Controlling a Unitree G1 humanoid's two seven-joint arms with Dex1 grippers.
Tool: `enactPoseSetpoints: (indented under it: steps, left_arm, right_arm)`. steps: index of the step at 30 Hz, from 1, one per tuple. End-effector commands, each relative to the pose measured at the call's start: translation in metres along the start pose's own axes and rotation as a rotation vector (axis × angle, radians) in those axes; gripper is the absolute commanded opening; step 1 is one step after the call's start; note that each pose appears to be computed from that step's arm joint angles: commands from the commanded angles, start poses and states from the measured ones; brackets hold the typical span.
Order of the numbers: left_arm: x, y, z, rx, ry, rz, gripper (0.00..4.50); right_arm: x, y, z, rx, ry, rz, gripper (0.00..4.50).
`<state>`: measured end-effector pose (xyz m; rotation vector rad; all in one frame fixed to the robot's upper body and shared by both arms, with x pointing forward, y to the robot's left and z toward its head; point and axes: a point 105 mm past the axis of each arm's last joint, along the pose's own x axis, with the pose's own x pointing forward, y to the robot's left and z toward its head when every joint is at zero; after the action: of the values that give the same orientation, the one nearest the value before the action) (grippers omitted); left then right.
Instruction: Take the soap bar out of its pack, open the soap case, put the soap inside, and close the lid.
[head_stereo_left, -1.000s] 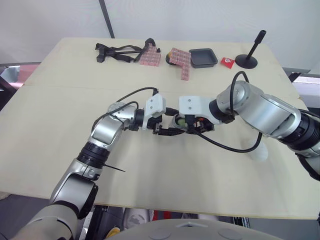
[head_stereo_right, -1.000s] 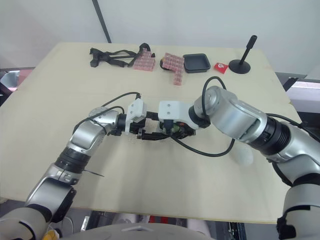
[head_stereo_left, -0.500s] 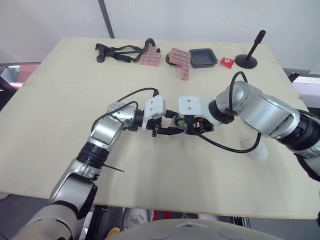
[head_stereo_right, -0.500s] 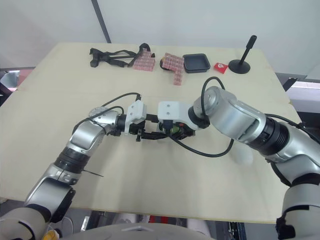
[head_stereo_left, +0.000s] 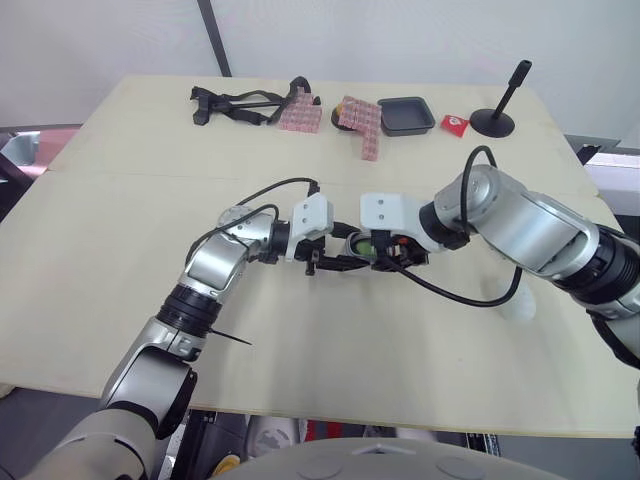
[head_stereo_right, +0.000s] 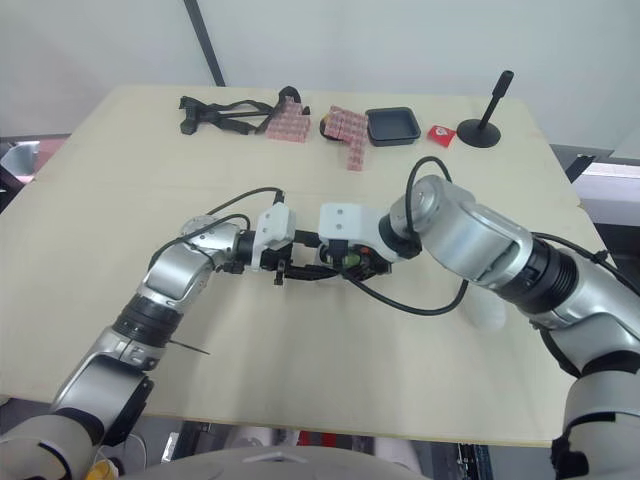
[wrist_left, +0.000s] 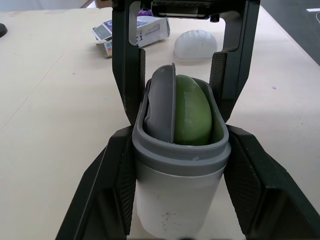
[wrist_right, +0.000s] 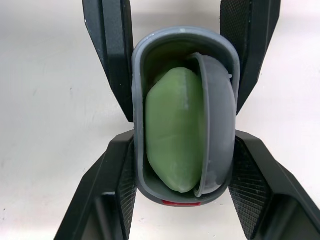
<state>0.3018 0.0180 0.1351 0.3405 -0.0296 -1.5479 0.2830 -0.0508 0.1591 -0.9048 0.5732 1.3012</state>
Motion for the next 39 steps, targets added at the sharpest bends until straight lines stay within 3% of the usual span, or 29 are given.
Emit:
enactPoseSetpoints:
  steps: [1, 3, 4, 13, 21, 39]
  left_arm:
    - [-0.003, 0.005, 0.009, 0.038, -0.032, 0.041, 1.96]
    - [-0.004, 0.004, 0.009, 0.044, -0.034, 0.048, 1.96]
    - [-0.005, 0.004, 0.009, 0.046, -0.033, 0.049, 1.96]
    - [-0.02, 0.008, 0.006, 0.064, -0.059, 0.124, 1.96]
    - [-0.039, 0.004, 0.004, 0.02, -0.249, 0.203, 1.96]
    - [-0.032, -0.009, -0.035, 0.056, -0.246, 0.138, 1.96]
  right_arm:
    - [-0.01, -0.004, 0.012, -0.029, -0.063, -0.035, 3.73]
    - [-0.01, -0.005, 0.009, -0.018, -0.058, -0.041, 4.37]
    - [-0.011, -0.006, 0.007, -0.013, -0.053, -0.045, 4.44]
    - [-0.022, -0.007, -0.016, -0.008, -0.013, -0.078, 4.44]
    - [-0.048, -0.006, -0.05, 0.066, 0.044, -0.157, 4.44]
    - [-0.077, -0.001, -0.09, 0.503, 0.159, -0.364, 4.44]
